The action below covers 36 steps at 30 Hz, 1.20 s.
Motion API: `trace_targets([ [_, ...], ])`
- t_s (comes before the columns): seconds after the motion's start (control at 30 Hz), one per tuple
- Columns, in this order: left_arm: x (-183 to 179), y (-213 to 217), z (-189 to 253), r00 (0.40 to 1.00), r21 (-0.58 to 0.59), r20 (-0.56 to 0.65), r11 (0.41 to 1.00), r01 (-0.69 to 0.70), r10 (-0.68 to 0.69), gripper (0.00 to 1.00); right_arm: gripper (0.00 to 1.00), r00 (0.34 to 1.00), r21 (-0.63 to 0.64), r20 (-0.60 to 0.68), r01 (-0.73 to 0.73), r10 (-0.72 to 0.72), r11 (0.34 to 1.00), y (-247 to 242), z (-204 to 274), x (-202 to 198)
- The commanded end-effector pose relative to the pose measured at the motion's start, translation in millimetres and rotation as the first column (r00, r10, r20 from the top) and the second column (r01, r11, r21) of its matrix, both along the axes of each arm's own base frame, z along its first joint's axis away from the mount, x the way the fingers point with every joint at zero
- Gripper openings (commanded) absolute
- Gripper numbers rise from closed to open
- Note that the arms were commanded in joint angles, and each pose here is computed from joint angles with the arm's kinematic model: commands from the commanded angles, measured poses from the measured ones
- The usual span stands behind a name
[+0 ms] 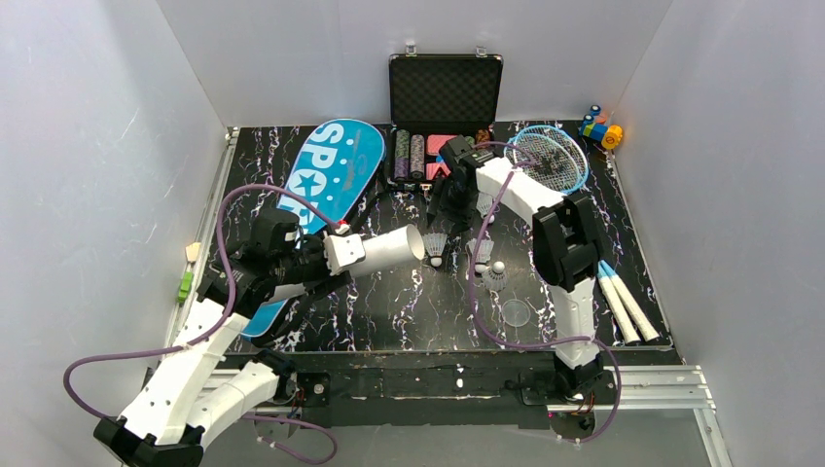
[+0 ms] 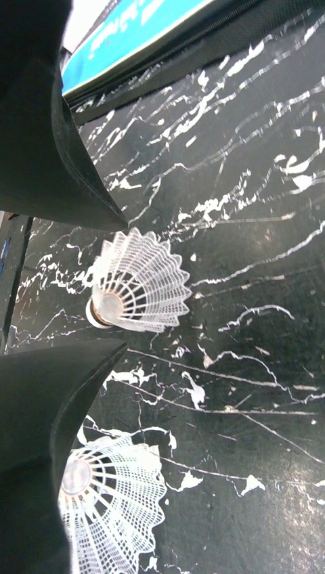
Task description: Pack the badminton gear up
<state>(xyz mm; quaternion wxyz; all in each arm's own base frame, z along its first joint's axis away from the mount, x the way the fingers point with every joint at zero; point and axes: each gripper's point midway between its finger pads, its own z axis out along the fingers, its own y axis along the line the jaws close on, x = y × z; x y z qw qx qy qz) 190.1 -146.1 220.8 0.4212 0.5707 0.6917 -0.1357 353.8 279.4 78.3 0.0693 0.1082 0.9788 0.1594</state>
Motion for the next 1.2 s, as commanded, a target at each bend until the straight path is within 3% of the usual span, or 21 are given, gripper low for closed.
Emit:
trace_targets([
  [0.0, 2.7, -0.7, 9.3, 0.999, -0.026, 0.044, 1.0, -0.006, 0.007, 0.2, 0.66, 0.999, -0.04, -0.023, 0.021, -0.022, 0.999, -4.3, -11.5, 0.9],
  [0.13, -4.8, 0.2, 3.7, 0.998, -0.007, 0.042, 0.999, 0.036, -0.036, 0.23, 0.61, 0.999, -0.054, -0.027, 0.036, -0.037, 0.998, -6.6, -18.3, 0.8],
  [0.3, -8.5, 4.4, -9.0, 0.997, 0.021, 0.051, 0.998, 0.052, -0.053, 0.23, 0.46, 0.999, -0.026, -0.031, 0.041, -0.042, 0.999, -3.7, -19.9, -2.5],
  [0.53, -5.5, 5.9, -13.2, 0.995, 0.035, 0.084, 0.998, 0.058, -0.061, 0.23, 0.33, 0.998, 0.001, -0.052, 0.03, -0.03, 1.0, -4.5, -23.9, -15.7],
  [0.77, -3.2, 2.6, -7.2, 0.994, 0.018, 0.089, 0.998, 0.059, -0.061, 0.23, 0.01, 1.0, 0.035, -0.015, 0.016, -0.016, 0.999, -6.6, -3.3, -21.8],
  [0.97, -3.9, 4.5, -4.6, 0.994, 0.021, 0.093, 0.998, 0.052, -0.053, 0.23, 0.01, 0.998, 0.115, 0.057, -0.005, -0.001, 0.993, -2.3, 36.0, -31.4],
  [1.17, -10.7, -4.7, -9.5, 1.0, -0.068, -0.006, 0.998, 0.006, -0.007, 0.22, 0.01, 0.952, 0.175, 0.307, -0.066, 0.01, 0.982, -9.0, 125.2, -48.1],
])
